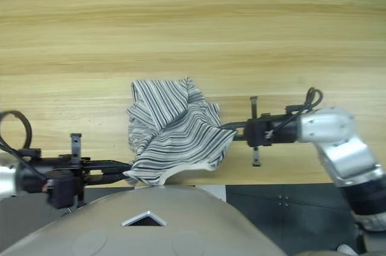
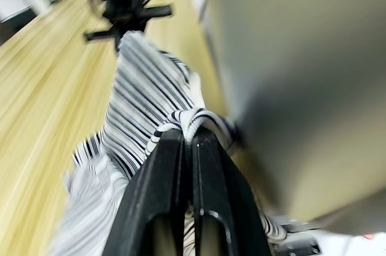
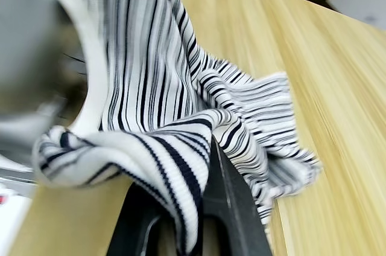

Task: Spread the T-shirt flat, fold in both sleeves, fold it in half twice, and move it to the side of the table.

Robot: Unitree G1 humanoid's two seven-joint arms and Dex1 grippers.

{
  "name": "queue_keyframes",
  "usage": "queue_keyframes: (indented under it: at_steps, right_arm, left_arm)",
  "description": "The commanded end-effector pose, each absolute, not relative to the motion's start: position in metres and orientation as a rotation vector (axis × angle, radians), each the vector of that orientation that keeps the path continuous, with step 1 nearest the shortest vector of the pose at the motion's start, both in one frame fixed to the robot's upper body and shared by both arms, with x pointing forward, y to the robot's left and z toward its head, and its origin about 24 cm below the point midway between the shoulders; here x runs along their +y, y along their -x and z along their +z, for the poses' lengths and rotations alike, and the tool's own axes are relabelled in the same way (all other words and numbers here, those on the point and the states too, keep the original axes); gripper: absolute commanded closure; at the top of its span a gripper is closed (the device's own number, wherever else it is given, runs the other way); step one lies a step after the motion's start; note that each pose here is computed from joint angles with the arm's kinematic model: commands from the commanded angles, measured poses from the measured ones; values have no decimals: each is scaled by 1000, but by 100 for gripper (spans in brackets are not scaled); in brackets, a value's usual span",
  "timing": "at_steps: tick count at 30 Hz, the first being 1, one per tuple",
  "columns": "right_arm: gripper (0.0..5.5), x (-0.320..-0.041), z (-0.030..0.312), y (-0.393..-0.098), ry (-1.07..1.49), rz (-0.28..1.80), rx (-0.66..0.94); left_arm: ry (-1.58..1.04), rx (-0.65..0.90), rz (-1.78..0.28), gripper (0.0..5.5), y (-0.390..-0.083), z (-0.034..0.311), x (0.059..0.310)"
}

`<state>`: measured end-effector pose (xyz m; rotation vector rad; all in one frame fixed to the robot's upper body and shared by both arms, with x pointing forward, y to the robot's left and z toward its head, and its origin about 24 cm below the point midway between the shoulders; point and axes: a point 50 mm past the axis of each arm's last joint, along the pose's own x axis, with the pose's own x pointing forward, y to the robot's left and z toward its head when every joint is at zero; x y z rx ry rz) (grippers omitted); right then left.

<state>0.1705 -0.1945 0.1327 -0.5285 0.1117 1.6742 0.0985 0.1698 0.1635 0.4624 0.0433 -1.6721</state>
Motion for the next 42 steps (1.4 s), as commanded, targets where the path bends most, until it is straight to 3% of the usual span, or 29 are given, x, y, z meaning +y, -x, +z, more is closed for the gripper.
queue_keyframes:
  at_steps: [1,3,6,9,12,16,21,25,28,33,36,39,42]
  right_arm:
    - [540,-194,152,-176,592,1724,119]
    - [540,-193,151,-191,663,1677,108]
    - [540,-181,150,-265,776,1354,-26]
    - [540,-167,155,-326,818,1149,-88]
    - [540,-165,177,-374,824,894,-105]
    - [540,-167,224,-414,905,564,-97]
    - [540,-155,289,-429,1098,193,-190]
    - [540,-147,348,-421,1164,-32,-390]
    - [540,-151,359,-418,1143,-136,-448]
    - [540,-146,311,-427,1090,80,-327]
    - [540,-147,255,-428,1042,328,-194]
    - [540,-157,198,-418,961,554,-87]
    - [540,-172,151,-393,828,761,-50]
  left_arm:
    - [-505,130,-1750,538,-109,178,181]
    - [-588,107,-1675,538,-128,184,192]
    - [-929,13,-1212,538,-221,185,221]
    - [-1033,-37,-907,538,-304,195,231]
    - [-1068,-81,-737,538,-354,219,229]
    - [-1070,-131,-455,538,-396,280,223]
    - [-1119,-227,-53,538,-406,349,223]
    - [-1110,-419,179,538,-394,401,218]
    - [-1109,-500,224,538,-391,410,214]
    - [-1222,-386,50,538,-407,356,213]
    - [-1294,-293,-168,538,-408,297,225]
    - [-1318,-273,-368,538,-392,246,245]
    - [-1314,-350,-560,538,-351,204,263]
